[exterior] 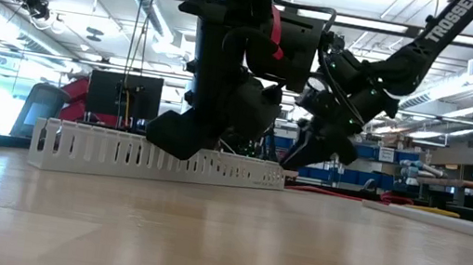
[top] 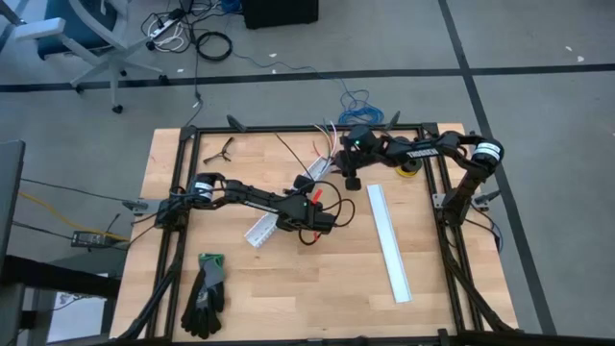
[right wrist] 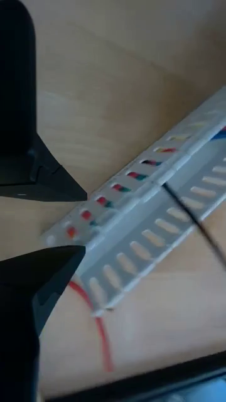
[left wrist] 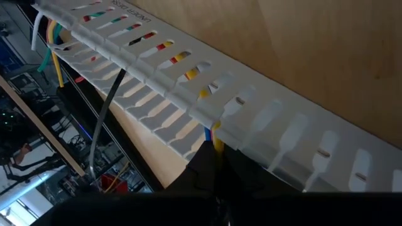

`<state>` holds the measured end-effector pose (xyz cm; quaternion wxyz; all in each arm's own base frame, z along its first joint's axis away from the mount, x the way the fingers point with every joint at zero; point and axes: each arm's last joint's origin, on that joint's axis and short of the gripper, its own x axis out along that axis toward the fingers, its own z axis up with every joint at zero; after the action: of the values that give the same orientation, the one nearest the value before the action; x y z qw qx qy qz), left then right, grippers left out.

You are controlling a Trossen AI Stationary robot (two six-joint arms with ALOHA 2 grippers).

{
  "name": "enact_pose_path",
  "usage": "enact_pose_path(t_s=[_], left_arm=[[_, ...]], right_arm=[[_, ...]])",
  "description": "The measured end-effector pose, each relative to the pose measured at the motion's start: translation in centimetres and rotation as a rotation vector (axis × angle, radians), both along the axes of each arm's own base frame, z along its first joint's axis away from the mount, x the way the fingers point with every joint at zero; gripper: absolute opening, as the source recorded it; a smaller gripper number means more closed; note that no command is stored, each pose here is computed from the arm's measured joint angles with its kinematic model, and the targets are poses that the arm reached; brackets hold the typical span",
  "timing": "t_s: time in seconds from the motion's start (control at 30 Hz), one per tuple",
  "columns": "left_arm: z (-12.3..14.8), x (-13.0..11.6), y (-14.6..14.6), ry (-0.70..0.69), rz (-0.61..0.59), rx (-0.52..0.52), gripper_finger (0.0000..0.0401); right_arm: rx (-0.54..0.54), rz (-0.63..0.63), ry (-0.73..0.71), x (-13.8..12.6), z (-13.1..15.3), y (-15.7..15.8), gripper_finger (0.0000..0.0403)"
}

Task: Ziptie cables
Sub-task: Put the cable wires into the white cable duct

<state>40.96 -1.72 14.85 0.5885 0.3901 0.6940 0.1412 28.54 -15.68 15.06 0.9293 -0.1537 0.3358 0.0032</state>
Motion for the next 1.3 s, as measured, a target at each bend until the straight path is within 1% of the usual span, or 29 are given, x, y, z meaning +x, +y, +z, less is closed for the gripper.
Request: enact_pose_path(t_s=[0.13, 0.27, 0.43, 0.57, 0.63, 0.7, 0.8, 0.87, 0.97, 1.13, 1.3], left_arm=[[0.0, 0.1, 0.0, -0.006, 0.0, 0.0, 0.0015], [0.0, 0.1, 0.0, -0.016, 0.0, -0.001, 0.0015], [0.0, 0.2, 0.0, -0.019, 0.0, -0.001, 0.0015], [0.0, 0.2, 0.0, -0.02, 0.001, 0.001, 0.0015], [0.0, 0.2, 0.0, -0.026, 0.007, 0.003, 0.0015], [0.0, 0.1, 0.0, -0.033, 0.016, 0.011, 0.0015], [0.1, -0.1, 0.1, -0.017, 0.02, 0.036, 0.0015], [0.1, -0.2, 0.3, -0.011, 0.034, 0.047, 0.0015], [0.2, -0.7, 0.5, 0.003, 0.072, 0.058, 0.0015], [0.5, -1.7, 0.7, 0.057, 0.139, 0.072, 0.0015], [0.8, -2.8, 0.8, 0.113, 0.201, 0.098, 0.0015]], right_arm=[[-0.105, 0.05, 0.002, 0.8, 0.5, 0.6, 0.0112], [-0.153, 0.092, 0.006, 1.3, 0.8, 0.7, 0.0112], [-0.102, 0.11, 0.117, 0.9, 0.6, 0.8, 0.0111], [-0.123, 0.117, 0.18, 0.4, 0.2, 0.7, 0.0111], [-0.135, 0.107, 0.192, 0.3, 0.1, 0.6, 0.0104], [-0.131, 0.112, 0.211, 0.2, 0.0, 0.6, 0.0083], [-0.12, 0.118, 0.238, -0.1, -0.1, 0.8, 0.0037], [-0.089, 0.098, 0.243, -0.1, -0.1, 0.8, 0.0012], [-0.043, 0.048, 0.261, -0.3, -0.3, 0.9, 0.0009], [0.003, -0.004, 0.294, -0.8, -0.5, 0.6, 0.0004], [0.02, -0.03, 0.32, -1.5, 0.2, 0.7, 0.0002]])
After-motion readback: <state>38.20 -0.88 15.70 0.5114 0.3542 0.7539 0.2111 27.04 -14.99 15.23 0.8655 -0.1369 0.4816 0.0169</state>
